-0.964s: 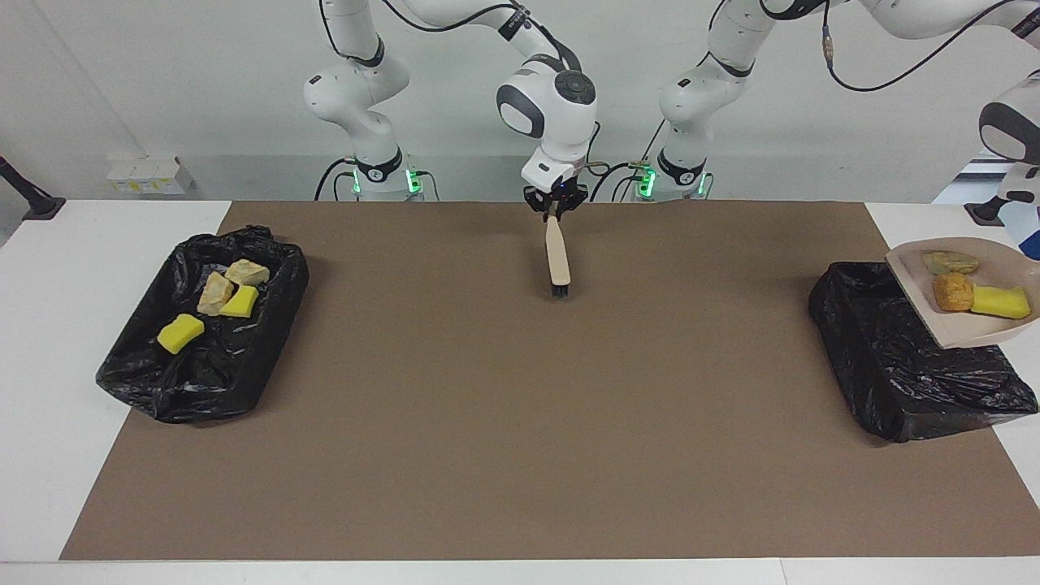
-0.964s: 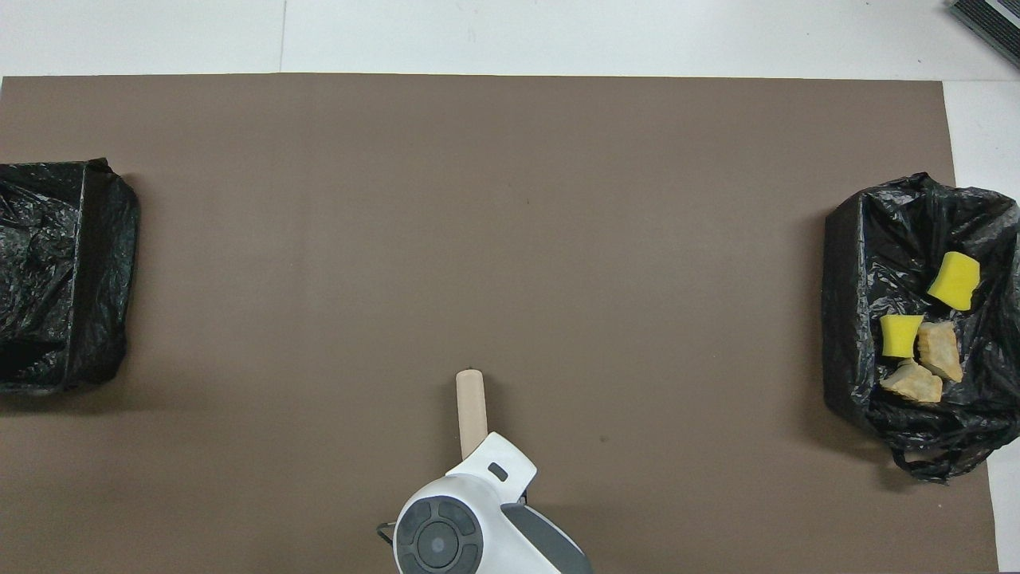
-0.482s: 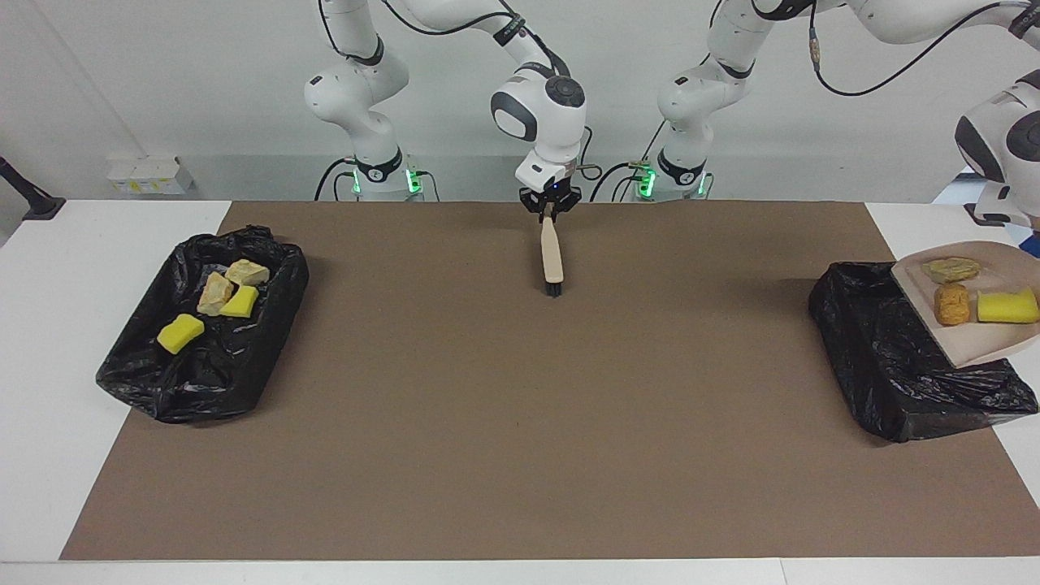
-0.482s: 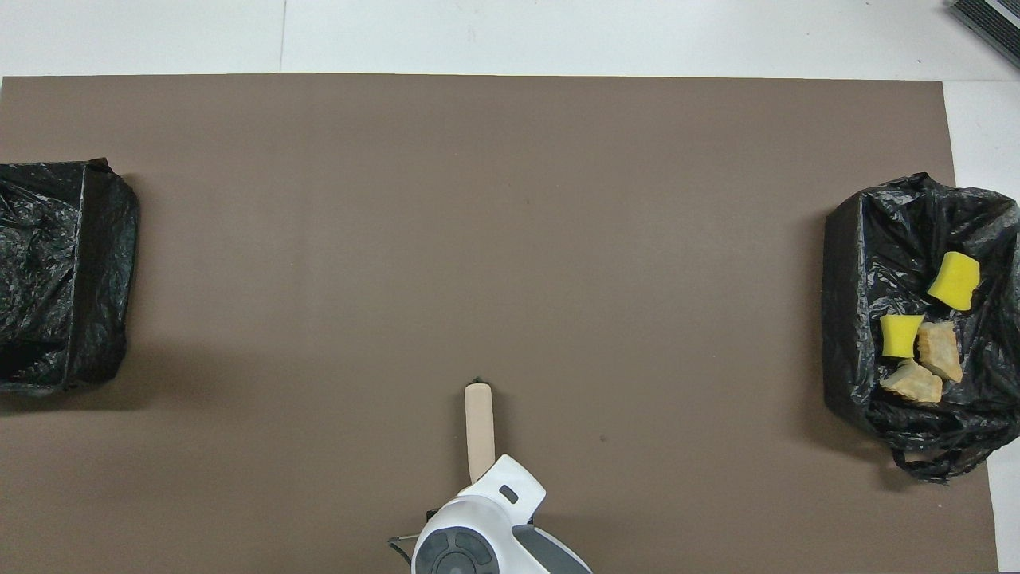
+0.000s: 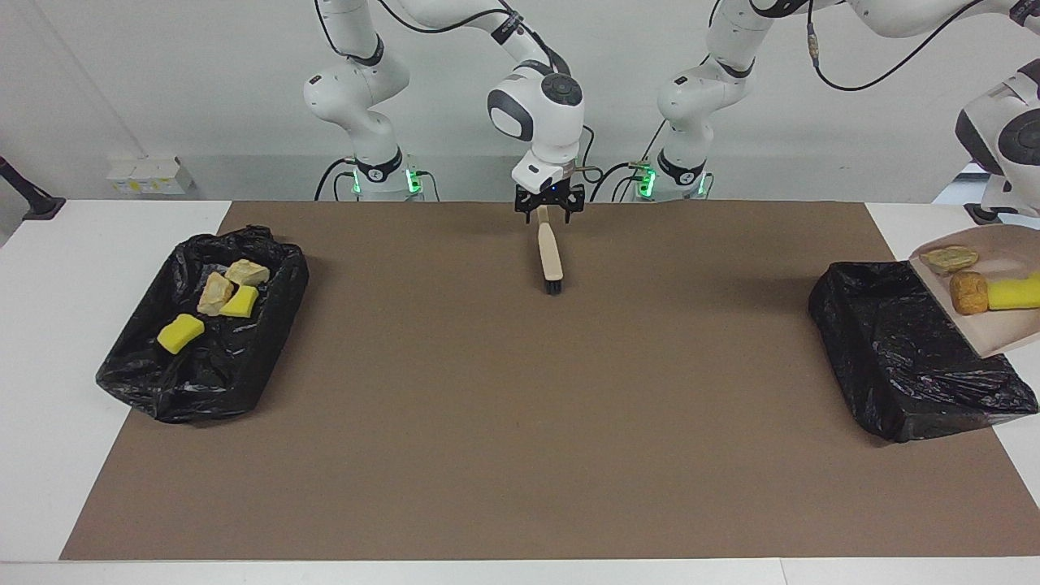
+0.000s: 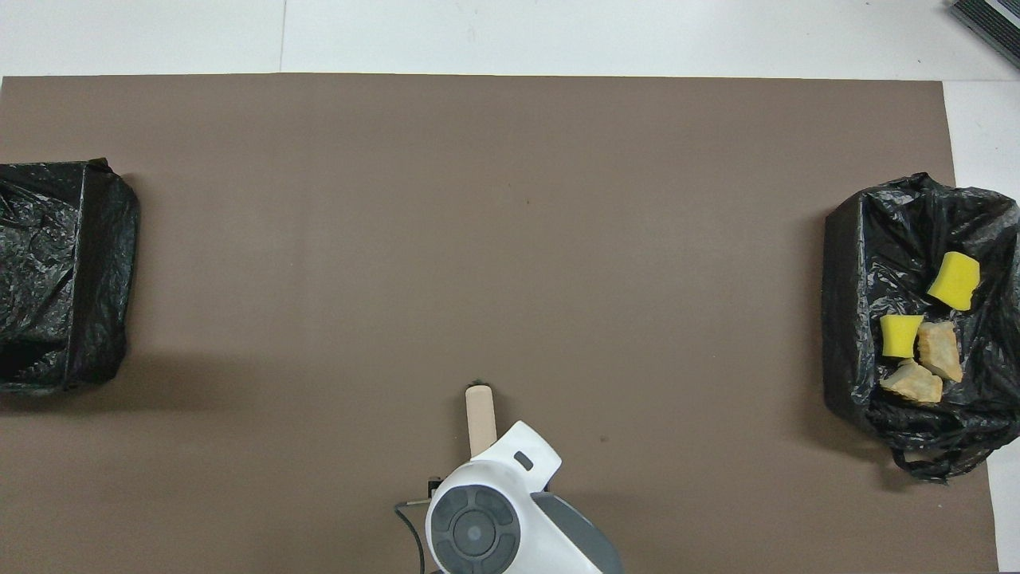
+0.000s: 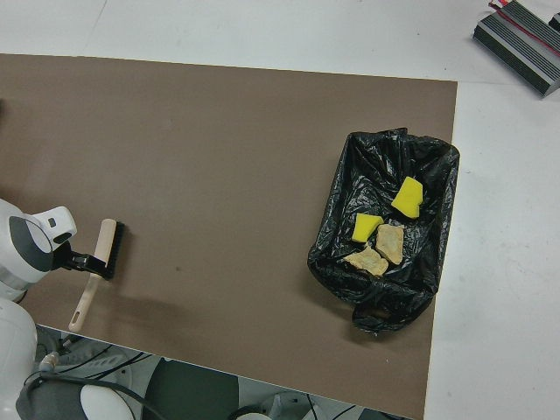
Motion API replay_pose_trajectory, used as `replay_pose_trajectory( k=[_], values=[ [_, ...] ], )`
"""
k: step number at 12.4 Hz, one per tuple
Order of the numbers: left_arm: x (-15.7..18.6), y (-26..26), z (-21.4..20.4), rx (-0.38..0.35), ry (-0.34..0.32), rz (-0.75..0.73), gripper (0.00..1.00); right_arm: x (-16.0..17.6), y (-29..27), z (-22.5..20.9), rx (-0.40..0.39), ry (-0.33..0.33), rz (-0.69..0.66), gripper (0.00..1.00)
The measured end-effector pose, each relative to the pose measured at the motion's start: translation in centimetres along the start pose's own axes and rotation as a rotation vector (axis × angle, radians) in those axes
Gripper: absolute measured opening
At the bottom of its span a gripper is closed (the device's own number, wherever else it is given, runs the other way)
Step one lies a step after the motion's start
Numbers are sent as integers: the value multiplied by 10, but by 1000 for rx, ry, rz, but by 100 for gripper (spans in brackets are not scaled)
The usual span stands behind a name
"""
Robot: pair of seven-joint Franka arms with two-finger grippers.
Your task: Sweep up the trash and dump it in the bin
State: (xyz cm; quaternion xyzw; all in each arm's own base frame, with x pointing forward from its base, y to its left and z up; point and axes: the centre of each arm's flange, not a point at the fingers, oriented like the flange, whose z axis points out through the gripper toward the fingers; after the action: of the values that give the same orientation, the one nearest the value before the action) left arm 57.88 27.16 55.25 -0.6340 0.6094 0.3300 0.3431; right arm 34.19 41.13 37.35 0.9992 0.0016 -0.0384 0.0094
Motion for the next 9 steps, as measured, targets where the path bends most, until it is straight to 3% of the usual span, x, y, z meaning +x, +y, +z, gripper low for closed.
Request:
replay_pose_trajectory(
  k=[6, 9],
  values=[
    [-5, 3, -30, -51, -190, 18, 31, 112, 112, -76, 12, -21, -118, 100],
    [-8, 4, -32, -53, -218, 17, 31, 148, 173, -87, 26, -19, -163, 100]
  ],
)
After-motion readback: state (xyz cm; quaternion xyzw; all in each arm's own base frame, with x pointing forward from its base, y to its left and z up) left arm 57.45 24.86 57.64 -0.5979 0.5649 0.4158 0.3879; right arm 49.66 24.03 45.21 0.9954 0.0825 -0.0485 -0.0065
